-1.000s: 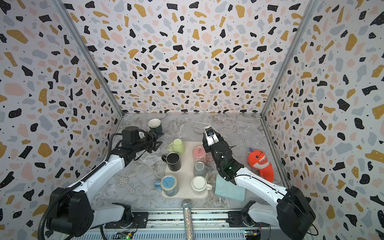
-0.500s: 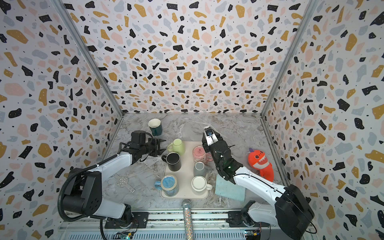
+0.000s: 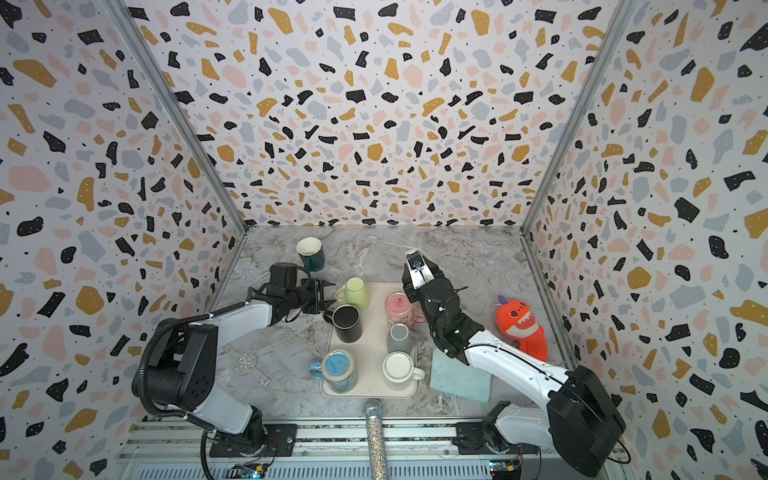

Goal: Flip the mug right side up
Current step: 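Reach the left gripper to the light green mug on the tray and grasp it, then lift the light green mug with the left gripper and turn it upright, then hold the green mug up with the left gripper while the right gripper reaches to it, then close the right gripper on the green mug handle beside the left gripper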

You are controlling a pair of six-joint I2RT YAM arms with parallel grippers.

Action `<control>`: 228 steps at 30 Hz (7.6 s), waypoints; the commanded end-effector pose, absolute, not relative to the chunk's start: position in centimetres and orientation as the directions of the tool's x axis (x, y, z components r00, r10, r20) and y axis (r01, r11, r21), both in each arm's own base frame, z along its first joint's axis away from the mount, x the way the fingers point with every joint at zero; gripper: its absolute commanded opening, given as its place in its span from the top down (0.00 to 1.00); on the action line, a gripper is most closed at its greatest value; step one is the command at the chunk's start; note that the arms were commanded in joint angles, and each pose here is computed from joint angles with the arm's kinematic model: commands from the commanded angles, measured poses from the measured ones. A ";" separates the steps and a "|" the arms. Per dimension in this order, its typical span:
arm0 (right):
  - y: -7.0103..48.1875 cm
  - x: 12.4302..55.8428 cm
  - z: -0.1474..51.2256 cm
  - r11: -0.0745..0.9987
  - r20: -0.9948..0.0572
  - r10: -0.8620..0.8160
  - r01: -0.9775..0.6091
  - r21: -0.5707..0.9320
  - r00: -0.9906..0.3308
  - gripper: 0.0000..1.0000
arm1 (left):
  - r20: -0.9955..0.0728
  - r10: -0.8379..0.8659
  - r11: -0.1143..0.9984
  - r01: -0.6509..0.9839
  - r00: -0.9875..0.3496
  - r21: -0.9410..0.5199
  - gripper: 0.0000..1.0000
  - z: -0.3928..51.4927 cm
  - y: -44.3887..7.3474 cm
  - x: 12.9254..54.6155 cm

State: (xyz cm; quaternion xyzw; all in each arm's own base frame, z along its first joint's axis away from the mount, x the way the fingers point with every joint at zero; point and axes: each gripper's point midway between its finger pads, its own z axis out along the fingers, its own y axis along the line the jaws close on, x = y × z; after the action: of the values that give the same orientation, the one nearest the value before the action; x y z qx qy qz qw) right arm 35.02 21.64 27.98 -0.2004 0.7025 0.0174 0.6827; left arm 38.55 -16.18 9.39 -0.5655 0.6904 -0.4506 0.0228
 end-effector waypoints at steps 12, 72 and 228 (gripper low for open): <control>21.2 35.8 29.8 0.934 -0.971 -0.236 -0.267 -0.236 0.035 0.47 | 0.518 -0.770 -0.109 -0.724 -0.372 -0.681 0.51 10.1 -17.4 41.3; 20.1 36.0 29.0 0.936 -0.964 -0.266 -0.238 -0.261 0.011 0.46 | 0.476 -0.619 -0.301 -0.371 -0.625 -0.879 1.00 17.6 -22.6 47.7; 37.7 27.7 26.5 0.205 -0.762 -0.571 -0.952 0.228 -0.306 1.00 | -0.712 0.498 0.812 0.021 0.494 0.583 1.00 29.3 -24.0 27.1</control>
State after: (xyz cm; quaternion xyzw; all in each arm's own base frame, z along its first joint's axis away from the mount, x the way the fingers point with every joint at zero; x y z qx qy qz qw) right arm 27.01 37.78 26.00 -0.5301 0.7217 0.3583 0.2640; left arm 28.45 -25.34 22.37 0.3693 0.5338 0.1741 0.7405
